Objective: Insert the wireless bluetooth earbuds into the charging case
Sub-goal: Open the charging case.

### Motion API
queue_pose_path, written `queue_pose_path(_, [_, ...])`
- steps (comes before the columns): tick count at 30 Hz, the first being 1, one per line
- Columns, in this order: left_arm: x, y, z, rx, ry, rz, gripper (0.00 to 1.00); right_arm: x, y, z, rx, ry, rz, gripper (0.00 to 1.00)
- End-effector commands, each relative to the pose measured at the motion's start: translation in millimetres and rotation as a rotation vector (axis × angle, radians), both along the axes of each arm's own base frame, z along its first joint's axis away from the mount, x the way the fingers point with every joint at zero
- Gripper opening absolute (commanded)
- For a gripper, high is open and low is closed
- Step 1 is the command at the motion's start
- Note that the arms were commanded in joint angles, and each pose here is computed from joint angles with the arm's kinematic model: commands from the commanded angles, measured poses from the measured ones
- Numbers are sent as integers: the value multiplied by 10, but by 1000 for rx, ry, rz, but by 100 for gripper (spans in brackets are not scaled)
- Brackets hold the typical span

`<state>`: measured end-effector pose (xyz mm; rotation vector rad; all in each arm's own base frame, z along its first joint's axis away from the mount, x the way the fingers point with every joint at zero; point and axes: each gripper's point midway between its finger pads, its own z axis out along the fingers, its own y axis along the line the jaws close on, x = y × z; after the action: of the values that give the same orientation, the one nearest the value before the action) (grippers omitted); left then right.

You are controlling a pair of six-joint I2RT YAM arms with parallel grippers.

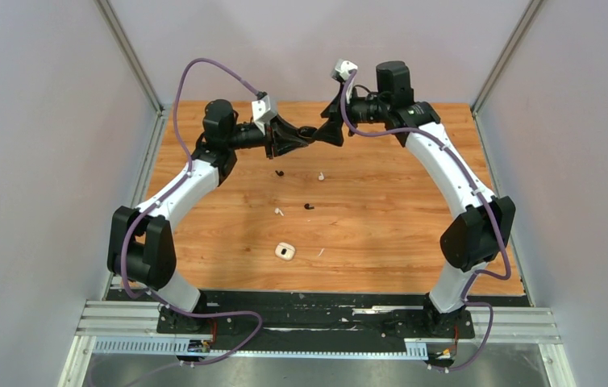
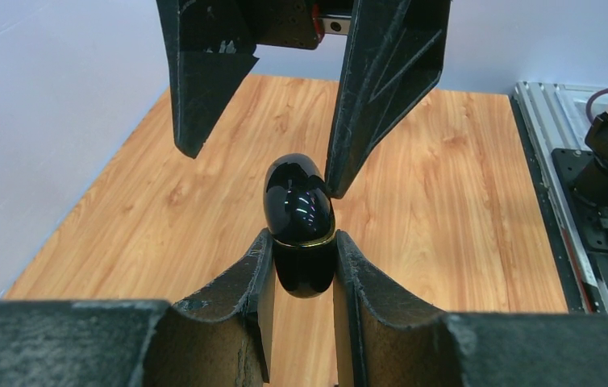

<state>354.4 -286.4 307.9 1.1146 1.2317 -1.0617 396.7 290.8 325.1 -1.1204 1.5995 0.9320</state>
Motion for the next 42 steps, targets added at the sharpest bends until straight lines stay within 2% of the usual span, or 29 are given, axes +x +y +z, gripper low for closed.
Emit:
queue_pose_path(1, [-264,-45,74,0,-18,-93,0,255,-87,413,43,-149,-81,76])
queue_pose_path(11, [-223,-52,70,-4,6,-77,0,195,-78,407,39,-178,-60,71])
queue_pose_path(21, [-119,-69,-15,-17,122,-33,0,-86,-133,679,68,-267,23,76])
queue_pose_path(25, [-81,-82,-37,-22,147,-26,0,-261,-131,613,75,-257,79,77])
queue_pose_path(30, [-51,-97,-18,-34,163,-26,0,-382,-117,437,69,-224,129,72])
queue_pose_path(36, [-53,-101,44,-40,148,-35,0,-303,-105,250,39,-182,117,58])
queue_pose_path(42, [-83,-96,62,-40,139,-44,0,-244,-75,149,23,-172,123,57])
